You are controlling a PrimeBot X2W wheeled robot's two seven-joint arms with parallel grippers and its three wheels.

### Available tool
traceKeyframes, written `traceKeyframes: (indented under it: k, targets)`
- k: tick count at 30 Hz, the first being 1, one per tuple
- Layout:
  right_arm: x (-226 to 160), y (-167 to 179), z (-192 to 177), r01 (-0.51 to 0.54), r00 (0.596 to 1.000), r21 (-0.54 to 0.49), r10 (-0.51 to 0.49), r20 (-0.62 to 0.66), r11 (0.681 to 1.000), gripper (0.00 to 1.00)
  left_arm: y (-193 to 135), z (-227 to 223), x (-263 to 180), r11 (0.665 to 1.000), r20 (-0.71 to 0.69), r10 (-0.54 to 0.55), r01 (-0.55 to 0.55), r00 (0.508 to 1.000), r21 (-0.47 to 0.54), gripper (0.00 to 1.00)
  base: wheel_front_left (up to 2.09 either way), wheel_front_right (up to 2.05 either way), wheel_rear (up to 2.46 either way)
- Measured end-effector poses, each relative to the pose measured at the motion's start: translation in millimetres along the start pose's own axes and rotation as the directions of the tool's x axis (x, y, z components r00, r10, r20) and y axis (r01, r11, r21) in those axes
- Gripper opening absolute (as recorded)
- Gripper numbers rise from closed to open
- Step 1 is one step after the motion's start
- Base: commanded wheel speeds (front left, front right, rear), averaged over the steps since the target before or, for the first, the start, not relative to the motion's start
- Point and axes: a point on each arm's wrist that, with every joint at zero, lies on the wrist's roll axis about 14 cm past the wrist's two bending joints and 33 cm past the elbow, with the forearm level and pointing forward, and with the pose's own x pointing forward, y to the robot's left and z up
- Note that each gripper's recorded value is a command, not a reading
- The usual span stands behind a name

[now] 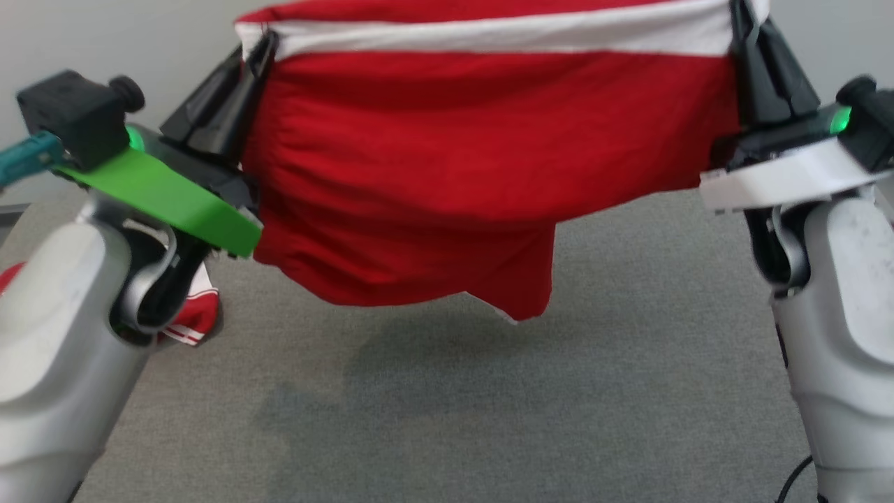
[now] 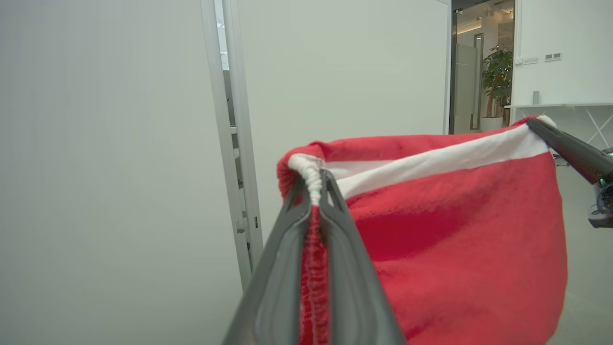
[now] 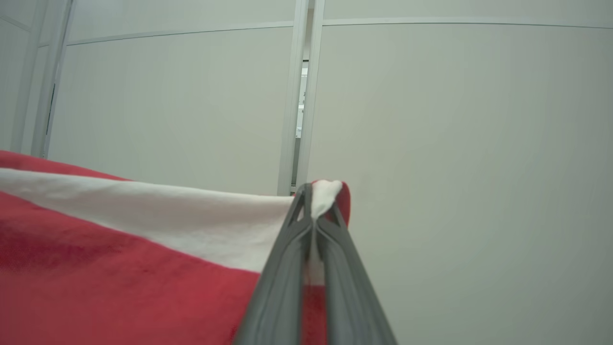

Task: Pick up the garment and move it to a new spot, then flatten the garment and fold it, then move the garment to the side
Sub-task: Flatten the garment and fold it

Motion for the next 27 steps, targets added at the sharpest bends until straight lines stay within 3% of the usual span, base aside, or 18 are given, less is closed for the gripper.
traceKeyframes:
  k: [3, 8, 14, 17, 21, 24, 27]
  targets:
    - [27, -3, 2, -0.008, 1.0, -0.037, 0.009, 0.018, 0.999, 0.0, 18, 1, 17, 1.0, 0.001, 0.026, -0.026, 1.0, -0.013, 0.0, 0.0, 0.0, 0.0]
    - [65, -3, -27, -0.011, 1.0, -0.077, 0.009, -0.023, 0.997, 0.0, 36, -26, 43, 1.0, -0.046, 0.021, -0.021, 0.999, 0.01, 0.0, 0.0, 0.0, 0.0]
    - [111, -31, -49, 0.049, 0.999, -0.154, -0.051, -0.007, 0.987, 0.0, 72, -27, 86, 0.999, 0.063, 0.051, -0.051, 0.997, 0.001, 0.0, 0.0, 0.0, 0.0]
    - [123, -41, -65, 0.063, 0.998, -0.18, -0.066, -0.014, 0.982, 0.0, 86, -42, 100, 0.995, 0.085, 0.08, -0.075, 0.993, -0.064, 0.0, 0.0, 0.0, 0.0]
    - [108, -42, -110, 0.055, 0.993, -0.156, -0.07, -0.09, 0.986, 0.0, 87, -96, 99, 0.984, 0.002, 0.091, -0.09, 0.996, -0.151, 0.0, 0.0, 0.0, 0.0]
    - [63, -44, -158, 0.065, 0.971, -0.121, -0.091, -0.223, 0.991, 0.0, 83, -149, 71, 0.973, -0.116, 0.111, -0.132, 0.987, -0.189, 0.0, 0.0, 0.0, 0.0]
    - [2, -39, -197, 0.077, 0.924, -0.086, -0.103, -0.368, 0.993, 0.0, 60, -194, 36, 0.941, -0.223, 0.125, -0.187, 0.967, -0.283, 0.0, 0.0, 0.0, 0.0]
